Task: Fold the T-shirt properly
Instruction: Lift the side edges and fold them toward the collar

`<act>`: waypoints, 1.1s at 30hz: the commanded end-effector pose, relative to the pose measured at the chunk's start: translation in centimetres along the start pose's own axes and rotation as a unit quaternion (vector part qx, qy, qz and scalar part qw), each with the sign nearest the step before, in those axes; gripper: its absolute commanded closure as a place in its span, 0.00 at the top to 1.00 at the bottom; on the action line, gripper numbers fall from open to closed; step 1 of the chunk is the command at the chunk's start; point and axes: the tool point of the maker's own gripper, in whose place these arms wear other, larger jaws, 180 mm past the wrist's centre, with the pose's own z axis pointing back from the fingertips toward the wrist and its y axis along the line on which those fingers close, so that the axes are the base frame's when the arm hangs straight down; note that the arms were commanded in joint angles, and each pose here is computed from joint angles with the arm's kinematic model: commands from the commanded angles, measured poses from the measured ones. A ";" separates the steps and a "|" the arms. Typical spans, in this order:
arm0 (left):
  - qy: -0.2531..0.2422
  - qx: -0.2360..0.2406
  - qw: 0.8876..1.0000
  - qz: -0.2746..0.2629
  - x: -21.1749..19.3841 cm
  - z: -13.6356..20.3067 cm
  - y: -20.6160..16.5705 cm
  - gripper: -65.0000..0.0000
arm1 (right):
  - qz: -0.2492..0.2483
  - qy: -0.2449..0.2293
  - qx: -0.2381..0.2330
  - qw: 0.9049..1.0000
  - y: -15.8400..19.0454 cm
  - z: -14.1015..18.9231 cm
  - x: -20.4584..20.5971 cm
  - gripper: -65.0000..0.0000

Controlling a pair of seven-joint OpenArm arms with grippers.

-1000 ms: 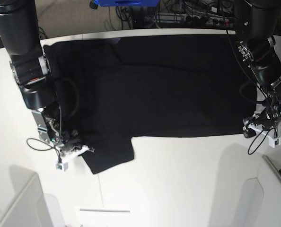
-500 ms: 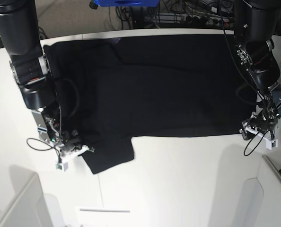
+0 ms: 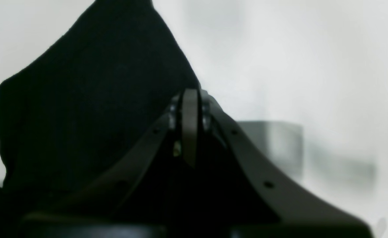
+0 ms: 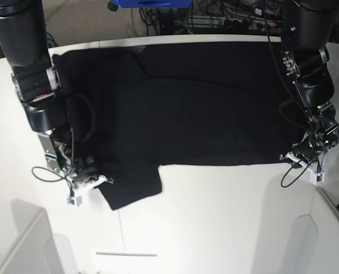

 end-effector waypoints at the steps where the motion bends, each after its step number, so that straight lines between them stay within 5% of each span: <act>1: 0.029 0.004 0.999 -0.015 -0.6 0.1 0.3 0.00 | 0.003 -0.018 0.002 1.000 0.1 0.3 2.3 0.00; 14: -0.020 0.034 0.997 -0.070 1.7 3.0 1.4 0.00 | 0.019 -0.050 0.040 0.998 2.9 1.2 3.5 0.00; 20: -0.045 -0.002 0.999 -0.024 2.6 4.3 0.3 0.00 | 0.026 -0.063 0.043 0.997 2.6 1.8 4.2 0.00; 27: -0.060 -0.002 0.997 -0.048 3.0 6.0 -0.2 0.00 | 0.029 -0.060 0.043 0.997 2.2 2.0 3.5 0.00; 33: -0.067 0.003 0.995 -0.077 4.8 7.5 -0.9 0.00 | -0.016 -0.075 0.039 0.996 0.7 2.6 3.4 0.00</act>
